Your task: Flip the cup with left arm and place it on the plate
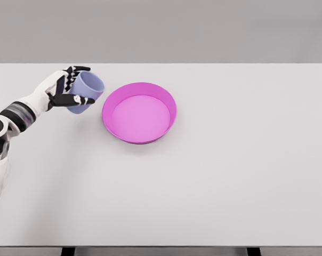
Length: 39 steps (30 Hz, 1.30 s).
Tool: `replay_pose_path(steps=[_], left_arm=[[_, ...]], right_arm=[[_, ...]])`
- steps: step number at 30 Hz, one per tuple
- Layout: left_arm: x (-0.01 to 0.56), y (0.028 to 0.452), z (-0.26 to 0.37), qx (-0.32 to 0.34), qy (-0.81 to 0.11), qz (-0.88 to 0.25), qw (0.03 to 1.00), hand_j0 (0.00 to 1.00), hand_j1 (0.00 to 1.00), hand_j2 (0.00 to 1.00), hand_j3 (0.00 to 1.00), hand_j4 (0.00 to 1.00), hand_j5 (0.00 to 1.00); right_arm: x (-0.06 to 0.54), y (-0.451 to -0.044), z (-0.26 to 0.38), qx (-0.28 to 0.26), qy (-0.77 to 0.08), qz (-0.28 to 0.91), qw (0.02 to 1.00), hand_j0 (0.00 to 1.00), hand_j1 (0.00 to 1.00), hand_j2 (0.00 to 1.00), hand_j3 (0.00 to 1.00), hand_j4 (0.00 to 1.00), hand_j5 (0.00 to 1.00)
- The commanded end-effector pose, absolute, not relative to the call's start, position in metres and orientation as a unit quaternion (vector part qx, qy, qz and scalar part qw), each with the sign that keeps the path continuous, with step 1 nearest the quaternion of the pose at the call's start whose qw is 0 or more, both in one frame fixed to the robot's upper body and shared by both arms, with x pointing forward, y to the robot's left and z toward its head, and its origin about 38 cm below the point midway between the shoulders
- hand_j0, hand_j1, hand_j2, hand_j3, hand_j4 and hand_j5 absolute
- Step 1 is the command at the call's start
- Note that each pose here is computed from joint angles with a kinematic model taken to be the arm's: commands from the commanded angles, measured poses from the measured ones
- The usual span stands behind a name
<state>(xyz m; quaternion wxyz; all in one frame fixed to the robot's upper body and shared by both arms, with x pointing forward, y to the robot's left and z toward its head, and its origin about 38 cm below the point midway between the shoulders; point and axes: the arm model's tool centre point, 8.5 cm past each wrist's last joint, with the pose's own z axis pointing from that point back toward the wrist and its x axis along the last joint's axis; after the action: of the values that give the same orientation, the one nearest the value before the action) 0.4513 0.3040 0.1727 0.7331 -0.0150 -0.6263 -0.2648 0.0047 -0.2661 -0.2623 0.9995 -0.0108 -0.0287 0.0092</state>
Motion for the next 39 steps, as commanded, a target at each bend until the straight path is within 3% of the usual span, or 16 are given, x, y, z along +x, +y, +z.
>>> replay_pose_path(steps=[1,20,39], left_arm=[[0.452,0.294,0.171,-0.039,-0.634,-0.248,0.731,0.71,0.71,0.71,0.71,0.71,0.71],[0.458,0.206,0.156,-0.176,-0.66,-0.15,0.715,0.71,0.71,0.71,0.71,0.71,0.71],[0.467,0.216,0.116,-0.214,-0.638,-0.101,0.733,0.73,0.73,0.73,0.73,0.73,0.73]], right_arm=[[0.005,-0.266,-0.262,-0.011,-0.029,0.009,0.999,1.0,1.0,1.0,1.0,1.0,1.0],[0.005,-0.266,-0.262,-0.011,-0.029,0.009,0.999,1.0,1.0,1.0,1.0,1.0,1.0],[0.005,-0.266,-0.262,-0.011,-0.029,0.009,0.999,1.0,1.0,1.0,1.0,1.0,1.0]])
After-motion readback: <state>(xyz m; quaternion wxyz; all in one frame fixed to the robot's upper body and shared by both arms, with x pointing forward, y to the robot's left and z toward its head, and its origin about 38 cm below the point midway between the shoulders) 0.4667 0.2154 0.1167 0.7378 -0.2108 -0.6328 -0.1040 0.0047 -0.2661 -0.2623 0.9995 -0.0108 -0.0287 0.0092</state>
